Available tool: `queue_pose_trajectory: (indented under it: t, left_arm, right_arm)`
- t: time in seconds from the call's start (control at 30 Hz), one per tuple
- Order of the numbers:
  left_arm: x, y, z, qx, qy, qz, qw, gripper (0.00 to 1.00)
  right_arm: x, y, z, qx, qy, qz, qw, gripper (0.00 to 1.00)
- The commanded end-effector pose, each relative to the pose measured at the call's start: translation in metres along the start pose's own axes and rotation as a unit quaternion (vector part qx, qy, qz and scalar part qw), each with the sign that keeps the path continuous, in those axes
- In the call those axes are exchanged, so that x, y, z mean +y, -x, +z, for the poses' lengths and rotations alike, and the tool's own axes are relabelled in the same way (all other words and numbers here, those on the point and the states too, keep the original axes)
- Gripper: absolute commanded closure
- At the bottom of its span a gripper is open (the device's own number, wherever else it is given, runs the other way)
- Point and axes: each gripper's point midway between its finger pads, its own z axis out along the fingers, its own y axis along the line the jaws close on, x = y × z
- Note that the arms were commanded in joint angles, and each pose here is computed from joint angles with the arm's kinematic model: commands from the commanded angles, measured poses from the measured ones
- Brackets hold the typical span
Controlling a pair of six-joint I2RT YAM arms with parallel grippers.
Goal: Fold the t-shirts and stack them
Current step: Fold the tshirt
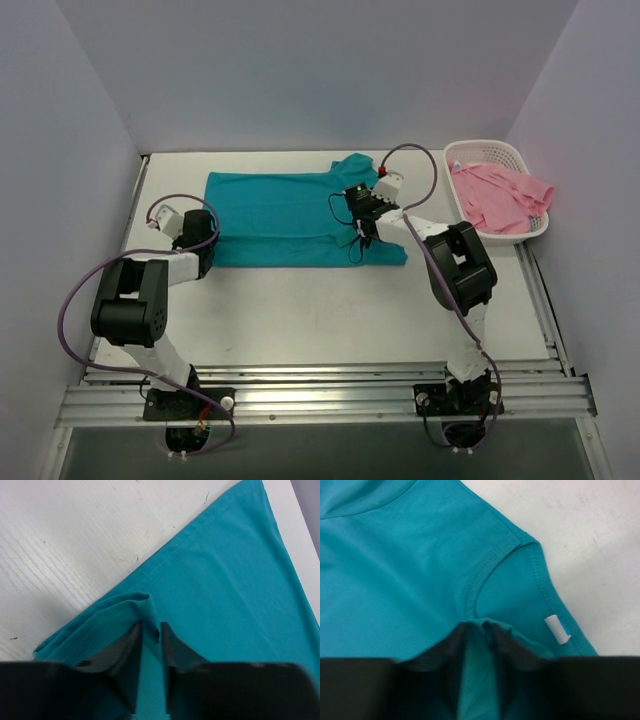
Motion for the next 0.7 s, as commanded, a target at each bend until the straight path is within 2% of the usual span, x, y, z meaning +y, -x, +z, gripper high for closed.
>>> queue_pose_trajectory:
  t: [0.0, 0.03, 0.07, 0.13, 0.17, 0.2, 0.27, 0.53, 0.67]
  left_arm:
    - [-0.026, 0.017, 0.006, -0.02, -0.036, -0.03, 0.999, 0.64]
    - [-0.027, 0.017, 0.007, -0.02, -0.037, -0.03, 0.999, 0.42]
    - [-0.026, 0.017, 0.007, -0.02, -0.036, -0.03, 0.999, 0.32]
    - [-0.027, 0.018, 0.008, -0.021, -0.038, -0.03, 0.999, 0.14]
    - [-0.028, 0.018, 0.007, -0.021, -0.039, -0.03, 0.999, 0.11]
    - [-0.028, 0.02, 0.007, -0.024, -0.041, -0.032, 0.998, 0.07]
    - [-0.029, 0.022, 0.006, -0.027, -0.047, -0.033, 0.998, 0.05]
    - [-0.038, 0.048, -0.027, -0.055, -0.077, -0.041, 0.995, 0.04]
    - [-0.038, 0.06, -0.045, -0.065, -0.092, -0.05, 0.992, 0.05]
  right_arm:
    - [0.003, 0.021, 0.004, -0.028, -0.013, 0.013, 0.999, 0.68]
    - [0.002, 0.021, 0.005, -0.03, -0.015, 0.013, 0.999, 0.45]
    - [0.002, 0.022, 0.005, -0.033, -0.018, 0.012, 0.999, 0.35]
    - [0.001, 0.028, 0.005, -0.042, -0.026, 0.015, 0.999, 0.22]
    - [-0.001, 0.028, 0.006, -0.043, -0.031, 0.013, 0.998, 0.15]
    - [0.0, 0.031, 0.005, -0.046, -0.03, 0.013, 0.998, 0.13]
    - [-0.002, 0.036, 0.003, -0.053, -0.036, 0.014, 0.998, 0.08]
    - [0.003, 0.056, -0.04, -0.063, 0.0, 0.038, 0.997, 0.07]
    - [0.017, 0.041, -0.063, -0.041, 0.033, 0.042, 0.998, 0.08]
